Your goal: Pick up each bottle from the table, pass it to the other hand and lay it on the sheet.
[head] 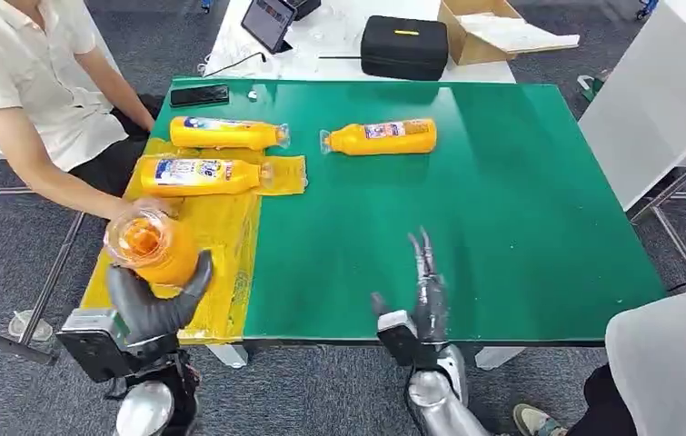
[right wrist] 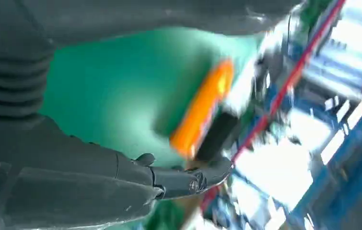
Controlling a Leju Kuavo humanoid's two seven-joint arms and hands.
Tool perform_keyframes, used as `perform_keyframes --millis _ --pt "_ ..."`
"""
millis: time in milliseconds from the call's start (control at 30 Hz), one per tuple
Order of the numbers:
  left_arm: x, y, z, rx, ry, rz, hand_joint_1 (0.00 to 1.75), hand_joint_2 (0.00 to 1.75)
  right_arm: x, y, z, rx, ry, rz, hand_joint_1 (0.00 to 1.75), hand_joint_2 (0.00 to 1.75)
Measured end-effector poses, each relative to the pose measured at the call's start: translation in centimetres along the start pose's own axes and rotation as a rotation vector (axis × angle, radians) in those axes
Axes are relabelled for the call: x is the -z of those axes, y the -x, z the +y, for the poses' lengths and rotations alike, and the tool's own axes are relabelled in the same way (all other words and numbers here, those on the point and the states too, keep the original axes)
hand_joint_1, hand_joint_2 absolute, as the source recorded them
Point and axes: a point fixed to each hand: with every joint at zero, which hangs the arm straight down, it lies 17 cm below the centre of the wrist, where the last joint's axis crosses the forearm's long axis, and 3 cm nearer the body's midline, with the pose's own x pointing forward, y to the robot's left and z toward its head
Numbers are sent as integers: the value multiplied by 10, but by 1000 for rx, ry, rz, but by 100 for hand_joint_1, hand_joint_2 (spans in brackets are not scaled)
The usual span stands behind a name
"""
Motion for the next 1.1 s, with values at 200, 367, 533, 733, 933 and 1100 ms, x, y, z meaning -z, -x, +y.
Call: perform_keyframes --millis 200,367,533,733,933,1100 --pt "-24 28 -34 629 300 -225 175 175 20 -12 -50 -86 121 -68 0 0" --pt "-48 107 -35 678 455 -48 175 175 26 -10 -63 -24 181 -39 0 0" --pt "-74 171 -38 690 623 135 145 175 31 -18 -53 46 164 -48 0 0" --pt "-83 211 -42 681 775 267 0 175 34 -27 -36 94 116 -68 0 0" --pt "-113 238 -39 637 904 411 0 175 30 -32 -19 119 56 -80 0 0" --pt "-122 246 -39 584 992 464 0 175 31 -33 -12 124 27 -89 0 0"
